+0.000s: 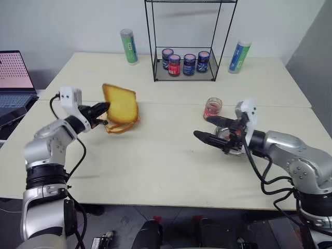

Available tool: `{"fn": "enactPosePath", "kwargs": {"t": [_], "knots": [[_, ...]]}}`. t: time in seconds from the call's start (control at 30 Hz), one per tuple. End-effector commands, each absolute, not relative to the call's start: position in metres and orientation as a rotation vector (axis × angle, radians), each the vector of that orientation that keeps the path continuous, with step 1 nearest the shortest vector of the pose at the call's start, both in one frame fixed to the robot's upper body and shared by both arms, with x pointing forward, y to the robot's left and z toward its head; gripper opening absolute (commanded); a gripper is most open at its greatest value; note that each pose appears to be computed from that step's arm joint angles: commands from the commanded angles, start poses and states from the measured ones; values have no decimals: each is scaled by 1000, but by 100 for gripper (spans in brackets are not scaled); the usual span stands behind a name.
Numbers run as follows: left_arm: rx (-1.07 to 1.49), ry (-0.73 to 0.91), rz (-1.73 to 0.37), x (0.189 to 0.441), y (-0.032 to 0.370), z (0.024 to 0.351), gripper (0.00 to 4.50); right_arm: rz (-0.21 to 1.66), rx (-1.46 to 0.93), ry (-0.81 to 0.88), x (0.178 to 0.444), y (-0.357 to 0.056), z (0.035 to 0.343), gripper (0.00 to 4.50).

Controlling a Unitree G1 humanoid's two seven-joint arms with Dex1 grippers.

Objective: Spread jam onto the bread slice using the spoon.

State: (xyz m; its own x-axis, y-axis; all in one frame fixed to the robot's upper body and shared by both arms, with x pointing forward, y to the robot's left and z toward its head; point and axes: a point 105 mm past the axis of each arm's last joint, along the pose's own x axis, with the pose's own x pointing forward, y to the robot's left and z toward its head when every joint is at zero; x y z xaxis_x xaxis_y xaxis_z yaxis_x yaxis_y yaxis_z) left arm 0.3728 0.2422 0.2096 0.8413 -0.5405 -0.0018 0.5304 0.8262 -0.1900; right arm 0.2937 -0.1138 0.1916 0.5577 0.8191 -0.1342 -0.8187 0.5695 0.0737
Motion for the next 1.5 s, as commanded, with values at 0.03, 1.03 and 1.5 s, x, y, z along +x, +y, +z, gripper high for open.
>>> {"fn": "enactPosePath", "kwargs": {"t": [0.03, 1.03, 1.5], "knots": [[-269, 72, -839, 334, 192, 233, 2, 988, 17, 138, 275, -124, 210, 450], [-148, 357, -509, 306, 204, 91, 130, 590, 100, 197, 277, -195, 183, 450], [358, 115, -1246, 265, 110, 176, 404, 120, 591, 172, 289, -275, 142, 450]]}}
